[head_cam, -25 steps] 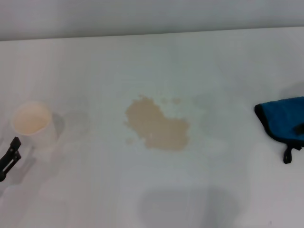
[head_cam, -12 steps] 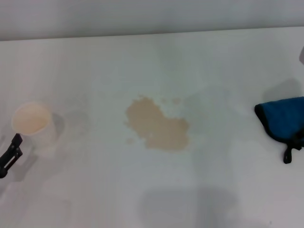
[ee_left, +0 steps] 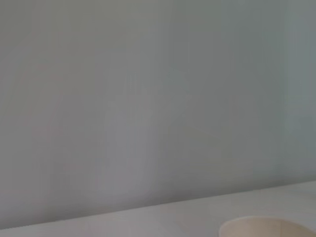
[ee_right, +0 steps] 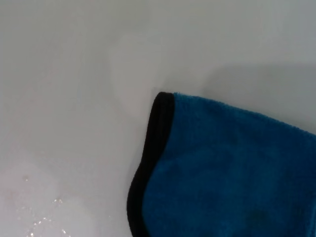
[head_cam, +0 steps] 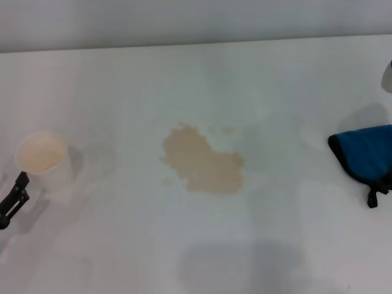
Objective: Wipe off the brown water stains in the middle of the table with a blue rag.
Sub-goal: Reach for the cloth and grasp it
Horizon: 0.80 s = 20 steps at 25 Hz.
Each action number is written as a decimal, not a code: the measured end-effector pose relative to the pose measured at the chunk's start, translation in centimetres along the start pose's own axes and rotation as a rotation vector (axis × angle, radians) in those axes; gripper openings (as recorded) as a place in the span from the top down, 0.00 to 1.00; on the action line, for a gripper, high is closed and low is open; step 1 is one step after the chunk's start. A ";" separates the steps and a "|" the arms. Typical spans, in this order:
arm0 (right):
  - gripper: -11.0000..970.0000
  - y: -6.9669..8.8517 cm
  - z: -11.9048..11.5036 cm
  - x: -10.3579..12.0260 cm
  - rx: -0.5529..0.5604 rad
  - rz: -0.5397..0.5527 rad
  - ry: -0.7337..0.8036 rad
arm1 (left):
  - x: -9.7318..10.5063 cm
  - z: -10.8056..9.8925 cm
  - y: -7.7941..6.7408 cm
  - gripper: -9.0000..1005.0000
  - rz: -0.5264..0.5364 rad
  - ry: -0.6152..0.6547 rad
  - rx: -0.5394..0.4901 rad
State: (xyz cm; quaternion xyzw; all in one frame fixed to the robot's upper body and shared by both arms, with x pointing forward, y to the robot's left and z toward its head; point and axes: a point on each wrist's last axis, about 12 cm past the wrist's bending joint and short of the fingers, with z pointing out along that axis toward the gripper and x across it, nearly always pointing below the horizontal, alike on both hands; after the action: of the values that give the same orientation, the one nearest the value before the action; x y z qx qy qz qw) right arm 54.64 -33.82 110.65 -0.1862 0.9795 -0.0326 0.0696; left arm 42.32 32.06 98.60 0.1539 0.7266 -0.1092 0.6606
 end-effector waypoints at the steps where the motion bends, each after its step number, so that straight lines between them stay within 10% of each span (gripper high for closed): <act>1: 0.15 0.0 0.1 0.0 0.001 0.000 0.004 | 0.0 0.0 0.0 0.12 0.000 0.000 0.000; 20: 0.20 0.7 0.6 -0.1 0.018 -0.044 0.049 | 0.0 0.1 0.0 0.12 0.002 0.000 0.002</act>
State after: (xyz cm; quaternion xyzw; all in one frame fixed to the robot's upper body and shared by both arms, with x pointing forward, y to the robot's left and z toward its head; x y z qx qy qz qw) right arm 54.57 -33.12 109.99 -0.2064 0.9762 -0.0477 0.0465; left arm 42.39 32.01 98.61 0.1552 0.7262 -0.1093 0.6608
